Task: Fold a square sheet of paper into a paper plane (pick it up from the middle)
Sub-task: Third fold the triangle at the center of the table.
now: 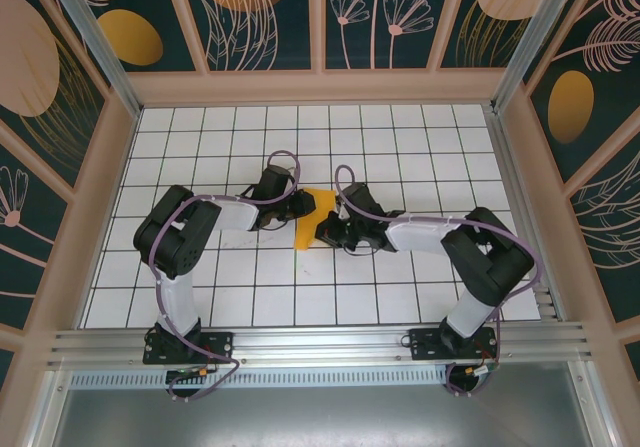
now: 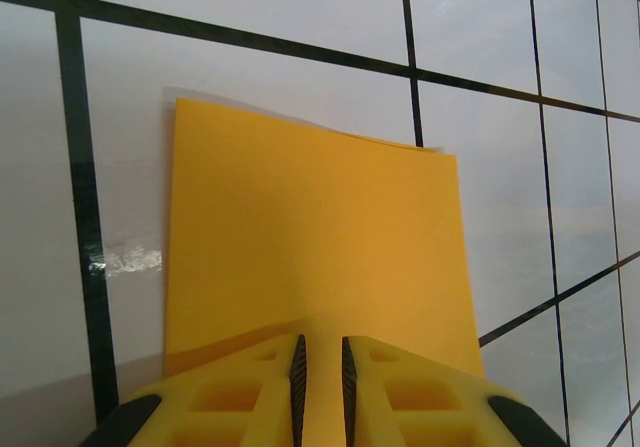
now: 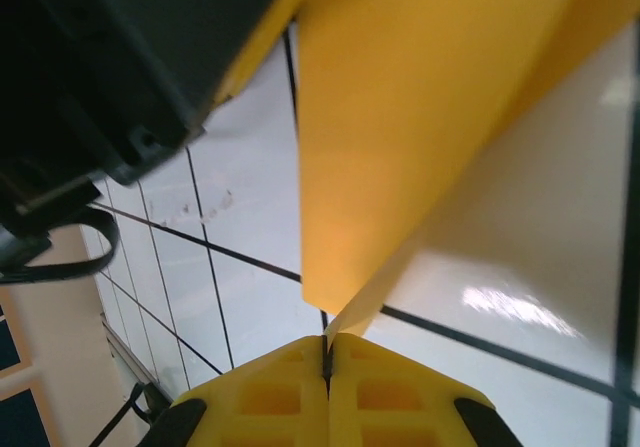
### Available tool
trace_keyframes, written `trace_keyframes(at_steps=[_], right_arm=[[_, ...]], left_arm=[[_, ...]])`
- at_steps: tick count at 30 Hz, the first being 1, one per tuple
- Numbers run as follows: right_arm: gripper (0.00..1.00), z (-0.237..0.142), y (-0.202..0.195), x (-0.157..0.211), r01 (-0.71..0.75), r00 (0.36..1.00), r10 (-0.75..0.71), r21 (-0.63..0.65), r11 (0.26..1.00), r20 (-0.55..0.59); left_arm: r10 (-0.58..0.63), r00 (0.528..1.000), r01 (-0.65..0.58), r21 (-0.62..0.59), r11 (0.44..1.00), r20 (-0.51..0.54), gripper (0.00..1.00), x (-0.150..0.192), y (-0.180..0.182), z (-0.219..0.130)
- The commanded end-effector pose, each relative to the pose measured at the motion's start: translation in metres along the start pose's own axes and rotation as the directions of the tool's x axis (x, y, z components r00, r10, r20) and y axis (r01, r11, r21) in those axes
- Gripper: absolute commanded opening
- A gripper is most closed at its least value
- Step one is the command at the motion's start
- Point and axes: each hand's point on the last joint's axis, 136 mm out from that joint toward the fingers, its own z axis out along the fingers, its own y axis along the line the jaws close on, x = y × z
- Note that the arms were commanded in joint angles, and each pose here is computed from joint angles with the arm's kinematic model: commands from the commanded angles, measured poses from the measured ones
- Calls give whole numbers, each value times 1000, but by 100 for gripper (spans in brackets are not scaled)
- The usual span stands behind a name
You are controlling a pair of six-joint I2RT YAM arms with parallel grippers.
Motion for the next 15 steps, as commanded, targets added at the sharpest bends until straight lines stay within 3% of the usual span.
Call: trace_keyframes(at_steps=[1,8,15], right_arm=[[5,7,22,-11,62,998,-61,-57,996,20],[5,15,20,-29,81,995,-79,-28,996,69],[5,20,8,-34,43,995,-43,8,999,88]], left_arm=[[-3,999,2,-27,1000,-38,21,6,10,4],[-4,1000,5,8,1000,-29,21,-1,-4,-2],[6,996,-12,67,998,92,26,-37,-29,-26]])
